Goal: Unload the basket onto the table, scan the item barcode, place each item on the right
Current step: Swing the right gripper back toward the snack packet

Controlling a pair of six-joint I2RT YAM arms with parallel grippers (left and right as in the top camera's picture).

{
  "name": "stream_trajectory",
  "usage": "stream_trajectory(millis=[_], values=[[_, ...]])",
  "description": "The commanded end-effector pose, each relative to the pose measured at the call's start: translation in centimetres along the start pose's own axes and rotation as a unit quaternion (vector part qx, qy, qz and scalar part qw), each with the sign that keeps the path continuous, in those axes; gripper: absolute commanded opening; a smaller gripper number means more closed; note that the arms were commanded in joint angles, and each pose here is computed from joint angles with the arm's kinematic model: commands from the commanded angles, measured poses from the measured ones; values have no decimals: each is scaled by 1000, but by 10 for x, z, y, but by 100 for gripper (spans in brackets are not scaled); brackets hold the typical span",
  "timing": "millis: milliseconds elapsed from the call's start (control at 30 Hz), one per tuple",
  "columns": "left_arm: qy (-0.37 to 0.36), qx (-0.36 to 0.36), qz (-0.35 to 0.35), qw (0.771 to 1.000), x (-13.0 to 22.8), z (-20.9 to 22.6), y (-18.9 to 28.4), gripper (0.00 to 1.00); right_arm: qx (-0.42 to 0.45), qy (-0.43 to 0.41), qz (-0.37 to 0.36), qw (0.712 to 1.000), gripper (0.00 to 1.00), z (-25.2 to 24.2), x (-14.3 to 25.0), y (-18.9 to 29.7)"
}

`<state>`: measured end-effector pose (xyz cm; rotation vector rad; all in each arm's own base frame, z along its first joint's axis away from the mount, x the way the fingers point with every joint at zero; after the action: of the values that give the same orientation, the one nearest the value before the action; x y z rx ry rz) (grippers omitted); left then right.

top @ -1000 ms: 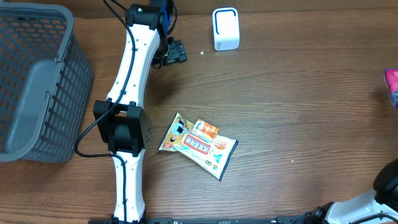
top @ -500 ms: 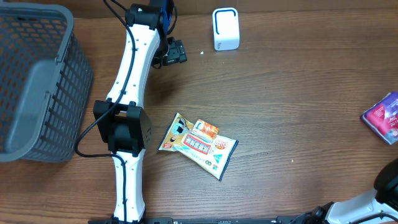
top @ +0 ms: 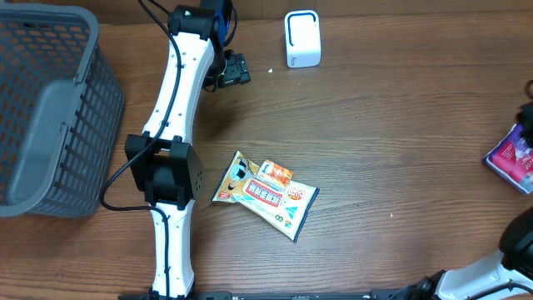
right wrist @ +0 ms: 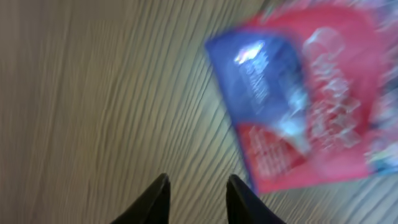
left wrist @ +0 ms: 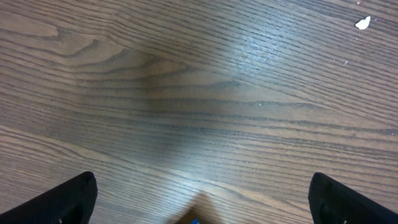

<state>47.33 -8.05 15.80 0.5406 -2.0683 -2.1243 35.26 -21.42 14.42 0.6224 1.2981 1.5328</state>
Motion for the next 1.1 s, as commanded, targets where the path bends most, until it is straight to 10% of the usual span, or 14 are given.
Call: stream_trajectory(millis=[0,467,1067], values=[[6,-4,5,1000,0,2,-5,100,13,47,34,998,34,4,32,-23],[6,-5,5,1000,0,2,-5,100,167,3,-56,984,36,-58,17,-41],[6,-5,5,1000,0,2,-5,100,-134,135,97,977,51,54,55,24]])
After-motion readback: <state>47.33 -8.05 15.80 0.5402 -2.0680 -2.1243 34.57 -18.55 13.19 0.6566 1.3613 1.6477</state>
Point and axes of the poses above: each gripper's point midway between its finger pads, its own y axis back along the fingers, its own z axis along the line the jaws close on, x = y × z, the point moved 3 cm from there along y, back along the fingers, and after that the axes turned 2 degrees about y, right-handed, at the moved point
